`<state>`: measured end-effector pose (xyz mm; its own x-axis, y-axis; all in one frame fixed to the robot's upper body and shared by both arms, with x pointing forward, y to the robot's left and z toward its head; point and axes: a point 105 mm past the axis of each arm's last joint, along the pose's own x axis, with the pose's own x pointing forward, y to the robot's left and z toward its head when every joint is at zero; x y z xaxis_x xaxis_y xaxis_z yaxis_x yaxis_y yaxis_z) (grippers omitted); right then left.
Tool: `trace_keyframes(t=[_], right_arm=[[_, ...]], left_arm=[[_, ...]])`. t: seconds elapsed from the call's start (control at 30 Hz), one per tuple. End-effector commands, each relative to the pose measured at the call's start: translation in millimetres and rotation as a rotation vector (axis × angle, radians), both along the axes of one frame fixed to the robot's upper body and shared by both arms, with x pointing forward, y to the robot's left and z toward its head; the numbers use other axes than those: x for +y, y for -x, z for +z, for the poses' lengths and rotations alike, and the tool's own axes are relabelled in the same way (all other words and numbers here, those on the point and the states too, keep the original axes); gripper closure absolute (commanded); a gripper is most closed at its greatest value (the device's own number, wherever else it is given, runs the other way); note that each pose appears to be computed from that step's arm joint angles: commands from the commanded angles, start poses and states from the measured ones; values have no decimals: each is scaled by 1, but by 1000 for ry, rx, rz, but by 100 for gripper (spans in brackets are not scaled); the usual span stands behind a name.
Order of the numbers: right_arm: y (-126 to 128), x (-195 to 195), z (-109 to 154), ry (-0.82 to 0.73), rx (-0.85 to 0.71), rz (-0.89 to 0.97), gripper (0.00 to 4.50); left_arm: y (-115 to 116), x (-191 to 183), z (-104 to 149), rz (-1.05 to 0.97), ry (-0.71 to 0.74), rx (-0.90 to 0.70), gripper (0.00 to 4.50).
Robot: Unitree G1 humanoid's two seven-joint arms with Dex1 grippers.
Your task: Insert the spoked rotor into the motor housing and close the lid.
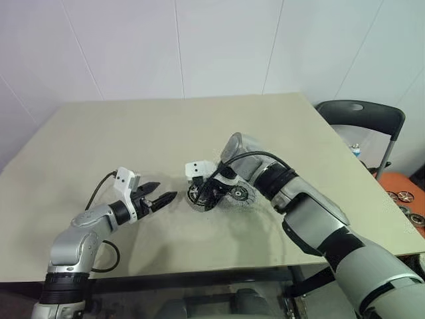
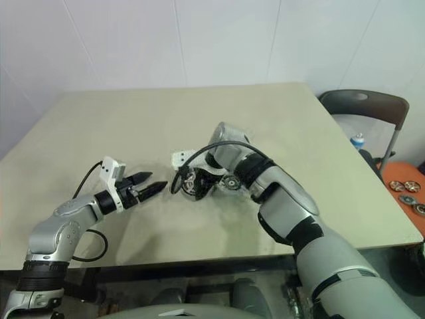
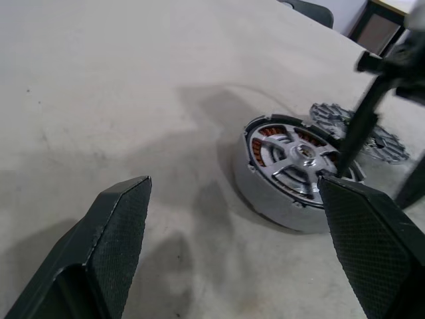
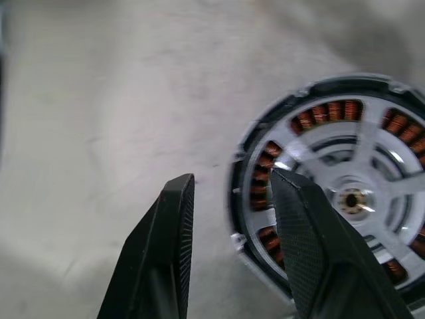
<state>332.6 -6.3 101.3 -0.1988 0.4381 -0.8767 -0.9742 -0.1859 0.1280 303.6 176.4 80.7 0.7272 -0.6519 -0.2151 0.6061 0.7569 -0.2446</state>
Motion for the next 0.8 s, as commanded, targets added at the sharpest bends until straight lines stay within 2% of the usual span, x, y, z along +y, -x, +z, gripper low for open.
trace_keyframes(t=[0.03, 0.17, 0.23, 0.27, 0.33, 0.4, 0.43, 0.57, 0.67, 0.8], right_arm=[[14, -3, 25, -78, -26, 140, 258], [25, -15, 60, -227, -35, 207, 258], [19, -24, 69, -271, -134, 235, 258], [15, -24, 77, -330, -152, 193, 258], [-12, -19, 99, -533, -321, 4, 258], [-32, -24, 110, -649, -452, -152, 258], [-35, -32, 111, -704, -461, -234, 258], [-46, -74, 101, -794, -555, -523, 258], [-53, -114, 83, -830, -583, -848, 258], [-45, -139, 53, -816, -505, -1113, 258]], left_arm=[[-4, 1, 14, -10, -14, -54, 24], [-6, 2, 16, -15, -15, -58, 24], [-6, 3, 17, -16, -16, -61, 24], [-5, 4, 18, -15, -16, -63, 24], [-5, 6, 19, -12, -19, -71, 24], [-6, 9, 20, -7, -25, -80, 24], [-7, 10, 22, -1, -29, -88, 24], [-9, 17, 29, 3, -32, -106, 24], [-12, 22, 37, -15, -40, -112, 24], [-17, 22, 48, -44, -39, -130, 24]])
